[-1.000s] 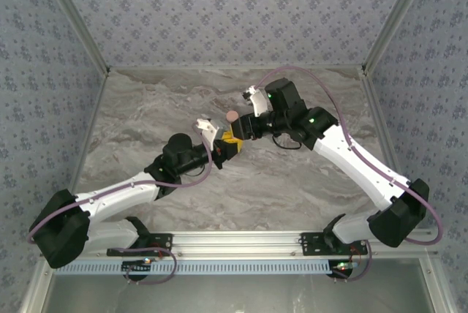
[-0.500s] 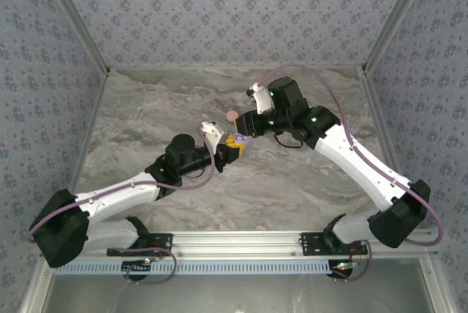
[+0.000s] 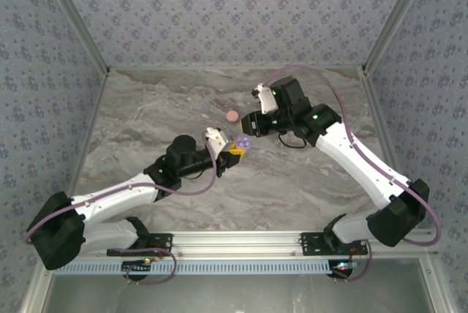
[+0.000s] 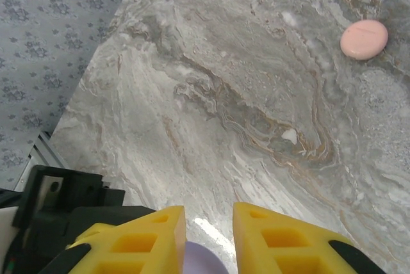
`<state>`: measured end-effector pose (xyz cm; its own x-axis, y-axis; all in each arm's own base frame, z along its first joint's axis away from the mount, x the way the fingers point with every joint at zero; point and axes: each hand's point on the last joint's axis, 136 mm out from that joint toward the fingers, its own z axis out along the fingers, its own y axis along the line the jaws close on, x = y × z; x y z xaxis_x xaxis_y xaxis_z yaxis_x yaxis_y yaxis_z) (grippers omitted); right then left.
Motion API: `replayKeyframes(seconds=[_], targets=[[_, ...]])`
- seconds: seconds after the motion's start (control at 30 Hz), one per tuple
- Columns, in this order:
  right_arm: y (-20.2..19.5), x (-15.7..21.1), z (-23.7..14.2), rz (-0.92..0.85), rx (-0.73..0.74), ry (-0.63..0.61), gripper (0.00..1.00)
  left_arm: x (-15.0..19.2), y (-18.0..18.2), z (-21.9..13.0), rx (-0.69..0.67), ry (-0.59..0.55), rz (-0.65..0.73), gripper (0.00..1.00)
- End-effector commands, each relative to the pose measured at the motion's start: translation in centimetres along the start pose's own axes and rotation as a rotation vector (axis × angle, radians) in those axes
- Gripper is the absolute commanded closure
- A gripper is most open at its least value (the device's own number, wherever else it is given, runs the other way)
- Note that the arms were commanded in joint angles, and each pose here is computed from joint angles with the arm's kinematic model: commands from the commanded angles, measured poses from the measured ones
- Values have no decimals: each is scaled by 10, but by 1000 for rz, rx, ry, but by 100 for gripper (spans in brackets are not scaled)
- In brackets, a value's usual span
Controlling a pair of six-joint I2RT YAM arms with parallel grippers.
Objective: Insert wireless bluetooth earbuds into charging case
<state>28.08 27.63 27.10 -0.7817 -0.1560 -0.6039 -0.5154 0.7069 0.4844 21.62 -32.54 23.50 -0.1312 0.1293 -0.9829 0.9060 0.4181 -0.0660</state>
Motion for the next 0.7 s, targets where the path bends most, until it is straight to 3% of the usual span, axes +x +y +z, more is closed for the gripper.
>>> replayKeyframes(seconds=[0.0, 0.67], targets=[[-1, 5, 2, 28, -6, 44, 71, -26, -11, -4, 42, -47, 75, 81], [16, 21, 8, -7, -76, 131, 75, -27, 14, -2, -97, -40, 7, 81]])
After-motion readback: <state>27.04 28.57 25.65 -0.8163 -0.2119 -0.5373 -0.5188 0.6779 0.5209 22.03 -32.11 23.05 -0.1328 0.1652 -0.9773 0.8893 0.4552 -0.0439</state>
